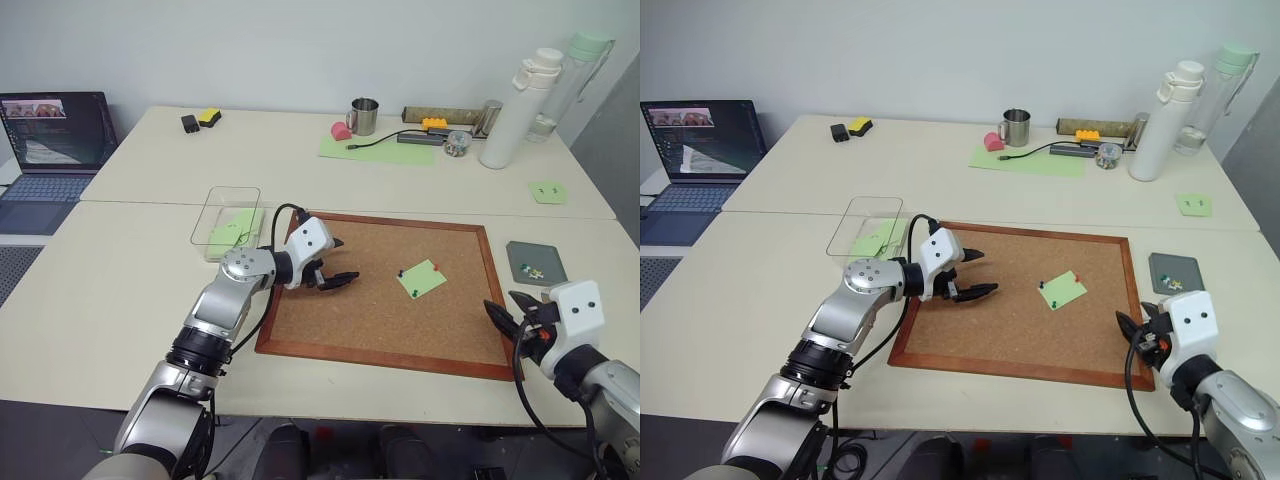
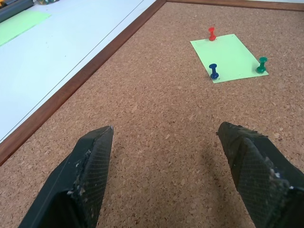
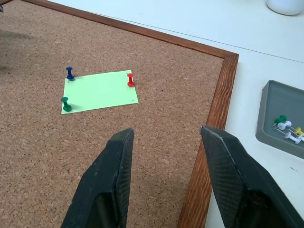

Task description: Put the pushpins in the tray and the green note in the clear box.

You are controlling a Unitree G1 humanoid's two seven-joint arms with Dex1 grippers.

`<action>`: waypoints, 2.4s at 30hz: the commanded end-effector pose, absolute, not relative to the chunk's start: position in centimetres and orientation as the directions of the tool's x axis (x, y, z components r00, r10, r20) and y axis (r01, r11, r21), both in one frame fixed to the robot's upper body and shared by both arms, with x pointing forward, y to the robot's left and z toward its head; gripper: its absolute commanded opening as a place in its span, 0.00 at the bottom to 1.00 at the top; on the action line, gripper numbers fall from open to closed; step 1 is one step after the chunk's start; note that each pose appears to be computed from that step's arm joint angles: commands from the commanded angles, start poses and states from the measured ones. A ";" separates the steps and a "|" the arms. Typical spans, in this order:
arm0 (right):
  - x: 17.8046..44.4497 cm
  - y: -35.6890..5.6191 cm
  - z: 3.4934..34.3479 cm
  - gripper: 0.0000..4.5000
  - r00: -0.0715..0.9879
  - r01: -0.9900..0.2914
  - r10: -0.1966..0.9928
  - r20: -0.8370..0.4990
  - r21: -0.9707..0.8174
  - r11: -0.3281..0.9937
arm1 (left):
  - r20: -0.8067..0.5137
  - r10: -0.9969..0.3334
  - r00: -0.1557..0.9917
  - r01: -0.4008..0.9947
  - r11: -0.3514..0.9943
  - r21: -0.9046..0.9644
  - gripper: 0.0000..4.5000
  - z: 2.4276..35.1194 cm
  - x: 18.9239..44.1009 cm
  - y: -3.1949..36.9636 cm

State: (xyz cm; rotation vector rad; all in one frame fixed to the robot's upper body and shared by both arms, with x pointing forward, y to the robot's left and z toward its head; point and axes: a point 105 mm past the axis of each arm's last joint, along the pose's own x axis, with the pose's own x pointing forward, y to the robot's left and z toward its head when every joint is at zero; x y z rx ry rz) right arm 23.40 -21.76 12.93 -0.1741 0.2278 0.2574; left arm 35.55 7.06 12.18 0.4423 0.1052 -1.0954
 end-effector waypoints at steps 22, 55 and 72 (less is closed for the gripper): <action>23.7 -21.1 14.6 0.51 0.946 -0.299 0.262 -0.192 -0.194 0.934 | -0.229 -0.902 0.367 0.925 0.328 0.191 0.79 14.3 34.4 6.8; 33.6 -16.6 11.7 0.51 0.920 -0.378 0.355 -0.167 -0.131 0.917 | -0.332 -0.891 0.310 0.950 0.304 0.071 0.01 7.7 31.9 5.1; 34.3 -17.0 9.8 0.22 0.918 -0.365 0.350 -0.187 -0.053 0.929 | -0.332 -0.882 0.335 0.942 0.317 0.109 0.00 7.3 32.2 5.2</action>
